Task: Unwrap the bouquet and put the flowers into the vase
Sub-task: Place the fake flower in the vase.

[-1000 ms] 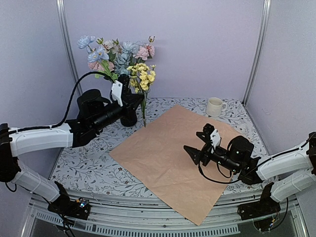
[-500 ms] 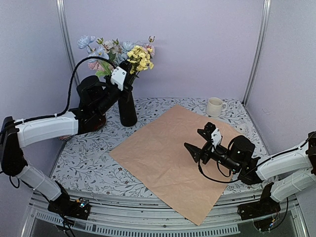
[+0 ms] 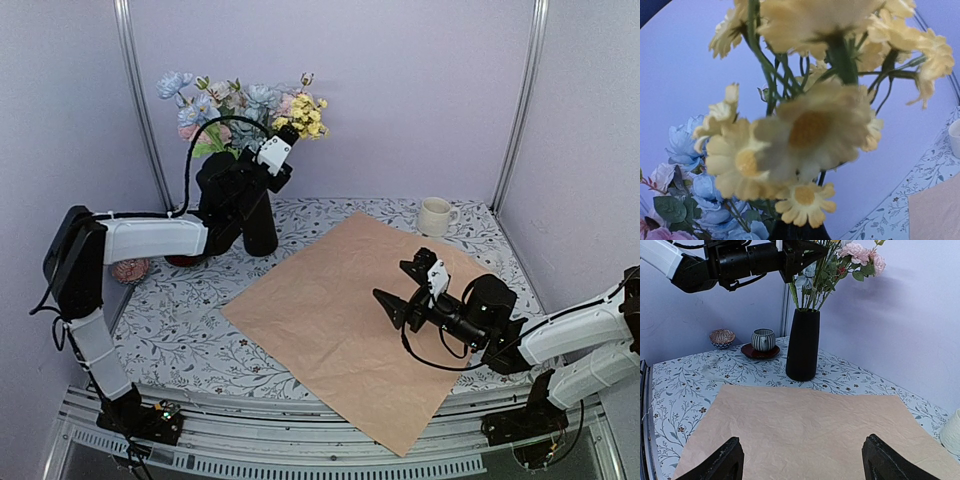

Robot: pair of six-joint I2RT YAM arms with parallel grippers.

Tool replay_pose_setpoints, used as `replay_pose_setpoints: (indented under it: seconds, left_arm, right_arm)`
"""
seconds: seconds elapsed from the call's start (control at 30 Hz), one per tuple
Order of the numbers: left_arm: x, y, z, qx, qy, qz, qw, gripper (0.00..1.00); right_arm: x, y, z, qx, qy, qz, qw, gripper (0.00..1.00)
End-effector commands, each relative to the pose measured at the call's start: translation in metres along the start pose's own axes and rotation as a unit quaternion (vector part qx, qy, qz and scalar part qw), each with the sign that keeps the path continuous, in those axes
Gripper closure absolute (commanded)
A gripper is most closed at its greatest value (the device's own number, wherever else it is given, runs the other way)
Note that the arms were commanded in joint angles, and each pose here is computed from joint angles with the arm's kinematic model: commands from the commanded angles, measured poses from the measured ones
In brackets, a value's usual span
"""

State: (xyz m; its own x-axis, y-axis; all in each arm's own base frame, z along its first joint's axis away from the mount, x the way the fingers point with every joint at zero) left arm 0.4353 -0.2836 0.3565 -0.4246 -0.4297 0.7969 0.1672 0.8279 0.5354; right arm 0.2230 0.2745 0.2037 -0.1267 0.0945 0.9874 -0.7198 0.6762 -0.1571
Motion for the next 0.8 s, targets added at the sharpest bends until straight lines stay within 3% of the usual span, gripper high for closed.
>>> replay_pose_setpoints:
  seconds: [0.0,0.33,0.77]
  left_arm:
    - [0.002,0.028,-0.015,0.058,-0.01,-0.013,0.998,1.0]
    - [-0.042,0.026,-0.031,0.072,0.049,-0.001,0.996,1.0]
    - [-0.069,0.017,-0.023,0.037,0.082,0.107,0.99,1.0]
  right_arm:
    - [0.003,-0.001,-0.001,0.001,-0.009,0.005,1.0,0.16]
    - [0.002,0.0,-0.003,0.005,-0.007,0.006,1.0,0.16]
    - [0.002,0.001,-0.003,0.008,-0.007,0.005,1.0,0.16]
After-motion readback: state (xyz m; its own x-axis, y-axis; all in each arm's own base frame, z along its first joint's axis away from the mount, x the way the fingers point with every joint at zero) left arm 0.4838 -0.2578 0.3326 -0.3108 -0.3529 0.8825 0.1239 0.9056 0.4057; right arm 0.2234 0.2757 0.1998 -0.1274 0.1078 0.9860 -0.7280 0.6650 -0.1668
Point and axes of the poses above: each gripper's point midway between its finger pads, its own z axis back along the fingers, its own y axis along the line the jaws close on, x = y × z, the point moved 3 cm from there along z, back along the fingers, and after that the axes turned 3 degrees about z, right-handed, at the moved point
